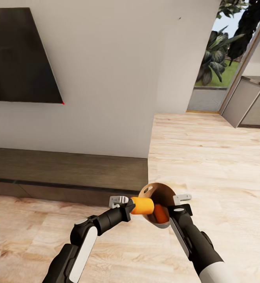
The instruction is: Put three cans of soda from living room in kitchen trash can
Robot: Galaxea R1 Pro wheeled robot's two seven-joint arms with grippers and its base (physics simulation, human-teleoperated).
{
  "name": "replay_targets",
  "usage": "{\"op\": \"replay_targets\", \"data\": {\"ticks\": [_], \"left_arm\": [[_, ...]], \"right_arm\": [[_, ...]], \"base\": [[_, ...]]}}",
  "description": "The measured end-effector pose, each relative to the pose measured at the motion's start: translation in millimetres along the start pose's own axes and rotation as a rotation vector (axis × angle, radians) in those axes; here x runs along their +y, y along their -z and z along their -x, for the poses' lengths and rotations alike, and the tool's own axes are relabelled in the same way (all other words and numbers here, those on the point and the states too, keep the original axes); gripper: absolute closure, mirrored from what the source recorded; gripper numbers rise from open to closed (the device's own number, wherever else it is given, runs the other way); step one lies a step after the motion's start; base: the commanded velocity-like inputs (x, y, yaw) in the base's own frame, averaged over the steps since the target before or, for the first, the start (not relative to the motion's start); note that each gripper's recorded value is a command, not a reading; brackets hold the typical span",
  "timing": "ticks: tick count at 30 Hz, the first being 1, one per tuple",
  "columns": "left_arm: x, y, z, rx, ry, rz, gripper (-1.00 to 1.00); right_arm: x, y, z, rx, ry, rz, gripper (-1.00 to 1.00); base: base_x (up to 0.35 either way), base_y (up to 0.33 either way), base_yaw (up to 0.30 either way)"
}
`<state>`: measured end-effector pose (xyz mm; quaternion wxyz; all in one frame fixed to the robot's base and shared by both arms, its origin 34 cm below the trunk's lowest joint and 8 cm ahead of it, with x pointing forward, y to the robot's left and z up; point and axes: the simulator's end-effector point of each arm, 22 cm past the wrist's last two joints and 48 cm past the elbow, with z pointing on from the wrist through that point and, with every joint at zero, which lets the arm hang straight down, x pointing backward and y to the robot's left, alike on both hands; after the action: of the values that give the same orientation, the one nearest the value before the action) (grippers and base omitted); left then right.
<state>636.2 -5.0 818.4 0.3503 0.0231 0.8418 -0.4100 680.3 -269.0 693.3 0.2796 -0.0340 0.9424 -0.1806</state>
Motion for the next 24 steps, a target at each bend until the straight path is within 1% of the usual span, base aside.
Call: {"op": "replay_targets", "data": {"ticks": [3,4,6,7,8,9,10,11,12,15,24], "left_arm": [[-1.7,-0.9,-0.1,-0.001,0.002,-0.002,1.0],[-6.1,-2.8,0.1,-0.003,0.009,-0.01,1.0],[-7.8,-3.8,0.2,-0.004,0.011,-0.012,1.0],[-8.6,-4.2,0.2,-0.005,0.011,-0.013,1.0],[-9.8,-4.7,0.3,-0.006,0.013,-0.015,1.0],[-10.0,-4.9,0.3,-0.006,0.013,-0.015,1.0],[-10.6,-5.2,0.3,-0.006,0.014,-0.016,1.0],[-10.8,-5.3,0.3,-0.006,0.014,-0.016,1.0],[-11.0,-5.4,0.3,-0.006,0.015,-0.017,1.0],[-11.1,-5.5,0.3,-0.007,0.015,-0.016,1.0],[-11.0,-5.6,0.3,-0.006,0.014,-0.015,1.0]], "right_arm": [[1.8,0.3,-0.4,0.0,-0.003,0.004,1.0],[4.1,1.9,-0.3,0.0,0.006,0.002,1.0],[12.1,3.2,-0.4,0.002,-0.015,0.024,1.0],[14.0,4.1,0.5,-0.002,-0.013,0.026,1.0],[15.4,5.3,0.0,-0.002,0.006,0.02,1.0],[18.2,5.9,-1.4,0.001,0.013,0.024,1.0],[24.8,8.3,0.1,-0.007,0.026,0.033,1.0],[30.9,9.7,1.1,-0.012,0.02,0.05,1.0],[35.0,11.5,2.7,-0.02,0.032,0.054,1.0],[37.2,12.8,2.6,-0.022,0.055,0.051,1.0],[41.2,14.3,3.5,-0.027,0.06,0.057,1.0]], "base": [[0.0,0.0,0.0],[0.0,0.0,0.0],[0.0,0.0,0.0],[0.0,0.0,0.0],[0.0,0.0,0.0],[0.0,0.0,0.0],[0.0,0.0,0.0],[0.0,0.0,0.0],[0.0,0.0,0.0],[0.0,0.0,0.0],[0.0,0.0,0.0]]}}
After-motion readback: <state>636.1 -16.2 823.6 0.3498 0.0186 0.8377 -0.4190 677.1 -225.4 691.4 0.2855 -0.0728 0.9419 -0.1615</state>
